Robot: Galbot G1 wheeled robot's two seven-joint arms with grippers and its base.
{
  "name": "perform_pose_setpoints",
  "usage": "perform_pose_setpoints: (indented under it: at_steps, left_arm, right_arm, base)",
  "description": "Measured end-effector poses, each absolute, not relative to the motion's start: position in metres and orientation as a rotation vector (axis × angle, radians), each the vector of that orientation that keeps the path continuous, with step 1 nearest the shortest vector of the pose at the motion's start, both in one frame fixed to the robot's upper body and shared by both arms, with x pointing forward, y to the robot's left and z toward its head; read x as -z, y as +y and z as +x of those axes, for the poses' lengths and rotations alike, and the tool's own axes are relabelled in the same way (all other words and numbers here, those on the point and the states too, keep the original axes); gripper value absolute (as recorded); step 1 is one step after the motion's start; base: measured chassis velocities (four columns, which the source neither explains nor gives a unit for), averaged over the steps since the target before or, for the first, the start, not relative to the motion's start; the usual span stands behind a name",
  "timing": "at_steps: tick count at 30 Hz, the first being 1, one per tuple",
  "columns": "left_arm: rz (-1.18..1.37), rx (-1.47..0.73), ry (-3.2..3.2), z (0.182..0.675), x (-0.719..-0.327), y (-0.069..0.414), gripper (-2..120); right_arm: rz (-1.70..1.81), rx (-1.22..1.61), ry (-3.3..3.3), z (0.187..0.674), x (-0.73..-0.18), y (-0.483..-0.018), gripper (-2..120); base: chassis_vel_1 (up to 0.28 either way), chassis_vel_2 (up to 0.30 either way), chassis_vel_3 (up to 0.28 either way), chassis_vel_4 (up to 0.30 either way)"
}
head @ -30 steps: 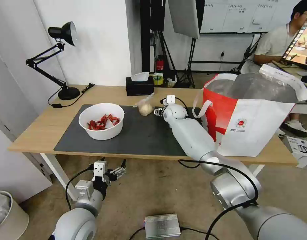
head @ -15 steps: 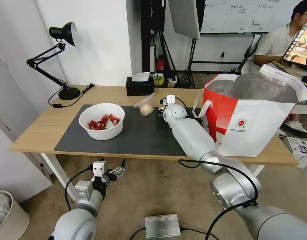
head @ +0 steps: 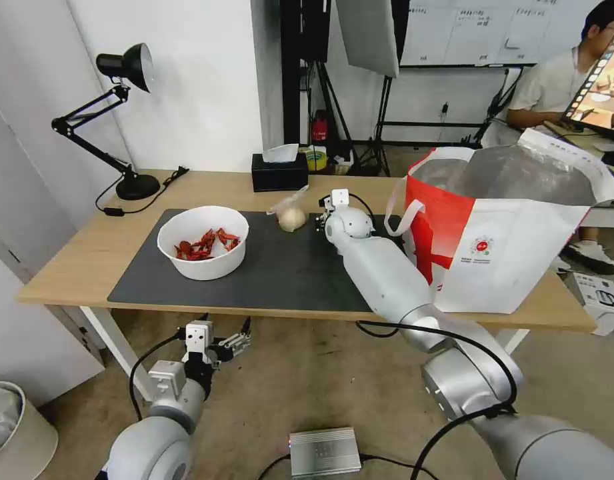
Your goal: Pick up the trash from the table and place it into the takeout bag.
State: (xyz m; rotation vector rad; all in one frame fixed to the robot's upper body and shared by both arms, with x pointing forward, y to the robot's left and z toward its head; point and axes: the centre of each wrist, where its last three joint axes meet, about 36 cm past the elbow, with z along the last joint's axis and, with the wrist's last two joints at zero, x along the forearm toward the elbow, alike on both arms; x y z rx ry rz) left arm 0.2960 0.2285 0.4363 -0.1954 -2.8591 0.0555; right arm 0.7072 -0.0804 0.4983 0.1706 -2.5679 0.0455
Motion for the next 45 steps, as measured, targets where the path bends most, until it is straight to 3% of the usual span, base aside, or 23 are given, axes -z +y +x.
perform_pose_setpoints:
  at_steps: [13,16,24,45]
  left_arm:
    - [-0.193,-0.058,-2.86,0.296,-0.437,0.23,100]
    - [-0.19,-0.053,-2.861,0.296,-0.434,0.231,100]
    - [-0.189,-0.052,-2.863,0.296,-0.433,0.232,100]
    - [-0.188,-0.058,-2.859,0.295,-0.431,0.229,100]
  right_arm:
    - [0.252,-0.087,-2.711,0.641,-0.535,-0.091,0]
    - [0.279,-0.155,-2.792,0.602,-0.543,-0.093,0]
    - [0.299,-0.199,-2.887,0.554,-0.555,-0.1,0]
    - [0.194,-0.199,-3.187,0.456,-0.571,-0.178,0]
  base:
    - [0.0,0.0,0.0,0.0]
    - [0.0,0.0,0.0,0.0]
    - [0.0,0.0,0.0,0.0]
    - [0.0,0.0,0.0,0.0]
